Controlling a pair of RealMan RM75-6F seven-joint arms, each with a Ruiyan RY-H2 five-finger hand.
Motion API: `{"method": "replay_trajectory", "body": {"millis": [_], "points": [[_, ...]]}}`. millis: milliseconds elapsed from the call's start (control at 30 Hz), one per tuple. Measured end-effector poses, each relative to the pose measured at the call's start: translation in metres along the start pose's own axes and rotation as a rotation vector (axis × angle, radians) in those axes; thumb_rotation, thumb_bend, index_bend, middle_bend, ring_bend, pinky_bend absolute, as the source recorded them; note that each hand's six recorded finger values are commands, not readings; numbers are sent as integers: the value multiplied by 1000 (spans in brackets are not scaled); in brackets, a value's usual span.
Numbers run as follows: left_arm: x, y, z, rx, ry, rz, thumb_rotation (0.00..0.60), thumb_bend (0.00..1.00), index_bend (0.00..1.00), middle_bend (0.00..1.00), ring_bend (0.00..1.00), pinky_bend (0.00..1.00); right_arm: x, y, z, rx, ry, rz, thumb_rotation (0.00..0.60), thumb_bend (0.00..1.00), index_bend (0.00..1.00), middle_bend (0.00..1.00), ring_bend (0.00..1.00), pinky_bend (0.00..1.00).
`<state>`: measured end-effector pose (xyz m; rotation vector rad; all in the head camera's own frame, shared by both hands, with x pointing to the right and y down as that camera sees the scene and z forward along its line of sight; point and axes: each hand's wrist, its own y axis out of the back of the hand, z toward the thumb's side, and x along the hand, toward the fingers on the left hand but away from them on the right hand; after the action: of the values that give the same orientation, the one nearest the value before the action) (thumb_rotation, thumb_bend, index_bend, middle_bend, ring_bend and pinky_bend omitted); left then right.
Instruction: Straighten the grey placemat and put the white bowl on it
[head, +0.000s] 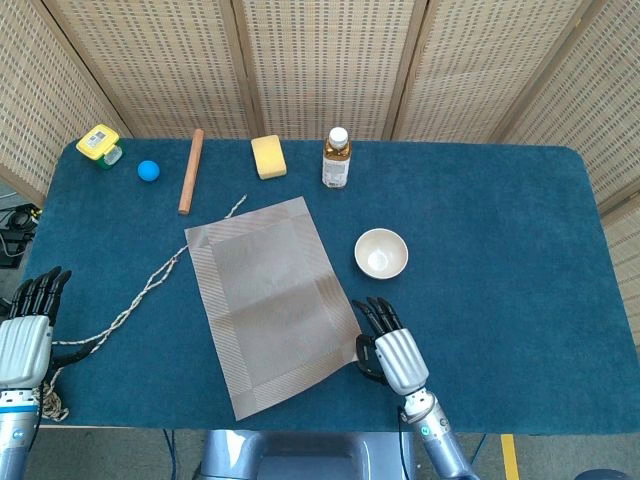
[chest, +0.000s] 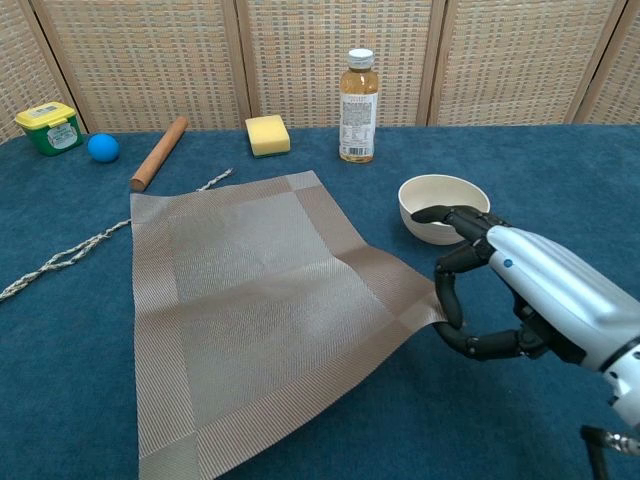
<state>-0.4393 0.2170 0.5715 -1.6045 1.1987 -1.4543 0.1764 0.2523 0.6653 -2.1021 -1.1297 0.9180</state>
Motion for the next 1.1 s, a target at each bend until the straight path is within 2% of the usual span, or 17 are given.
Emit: {"method": "replay_trajectory", "body": {"millis": [667,933,1100], "points": [[-1,-2,3,5,-7,-3,600,0,0,0,0,0,44,72,-54,103,-72,-42,600,602,734,171,0,31],[-2,-3,5,14,-15,-6,600,0,0,0,0,0,36,105,-101,145,-170,-53,600,595,737,175,0,31],[-2,-4,5,18,-16,-8,600,0,0,0,0,0,22,131,-140,228,-245,-47,600,588,739,180,0,30]]}}
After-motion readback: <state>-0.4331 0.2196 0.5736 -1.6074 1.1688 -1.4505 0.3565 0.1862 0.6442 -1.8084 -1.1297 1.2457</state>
